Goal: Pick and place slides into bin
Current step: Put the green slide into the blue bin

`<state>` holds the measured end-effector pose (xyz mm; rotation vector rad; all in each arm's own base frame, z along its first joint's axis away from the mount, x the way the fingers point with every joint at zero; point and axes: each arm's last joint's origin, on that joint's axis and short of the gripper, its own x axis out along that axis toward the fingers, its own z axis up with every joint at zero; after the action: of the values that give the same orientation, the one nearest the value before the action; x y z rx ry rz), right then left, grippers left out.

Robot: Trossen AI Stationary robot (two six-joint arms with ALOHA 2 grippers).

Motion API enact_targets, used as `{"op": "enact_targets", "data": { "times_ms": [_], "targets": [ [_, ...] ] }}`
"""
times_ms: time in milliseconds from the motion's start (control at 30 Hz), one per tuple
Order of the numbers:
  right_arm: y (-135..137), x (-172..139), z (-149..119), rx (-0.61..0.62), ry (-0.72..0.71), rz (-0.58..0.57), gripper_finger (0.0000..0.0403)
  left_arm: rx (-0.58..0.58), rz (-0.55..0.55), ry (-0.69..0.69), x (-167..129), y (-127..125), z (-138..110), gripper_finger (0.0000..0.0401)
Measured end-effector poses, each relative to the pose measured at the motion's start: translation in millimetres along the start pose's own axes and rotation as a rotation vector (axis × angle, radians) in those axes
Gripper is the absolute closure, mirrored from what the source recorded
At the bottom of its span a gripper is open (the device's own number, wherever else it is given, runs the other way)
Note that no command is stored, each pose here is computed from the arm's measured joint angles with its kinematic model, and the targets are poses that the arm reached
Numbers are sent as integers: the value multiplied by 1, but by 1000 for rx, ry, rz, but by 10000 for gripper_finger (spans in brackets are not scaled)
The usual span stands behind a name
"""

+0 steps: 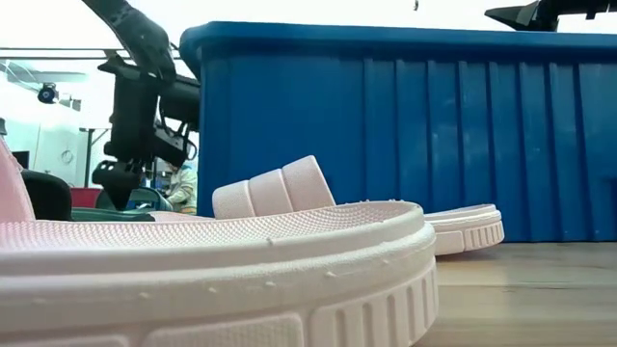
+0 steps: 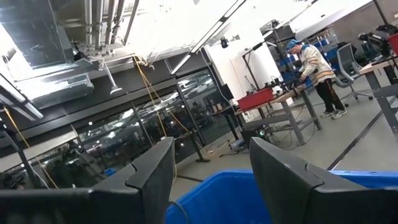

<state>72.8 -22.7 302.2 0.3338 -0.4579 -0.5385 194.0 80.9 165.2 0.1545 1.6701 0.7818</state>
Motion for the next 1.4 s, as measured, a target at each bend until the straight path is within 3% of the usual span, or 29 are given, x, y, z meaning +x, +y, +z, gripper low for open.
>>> {"op": "enact_targets", "data": {
  "times_ms": [200,333,933,1233,1400],
  "targets": [
    [0,0,0,0,0,0,202,-39,21,35,10,2,4,110],
    [0,0,0,0,-1,0,202,-58,23,42,13,6,4,132],
    [0,0,0,-1,0,0,202,-40,22,30,10,13,4,389],
    [0,0,0,0,0,0,202,10,3,74,-6,24,-4,399],
    [0,0,0,-2,1,0,202,-71,0,28,-33,43,-13,400]
  ]
}}
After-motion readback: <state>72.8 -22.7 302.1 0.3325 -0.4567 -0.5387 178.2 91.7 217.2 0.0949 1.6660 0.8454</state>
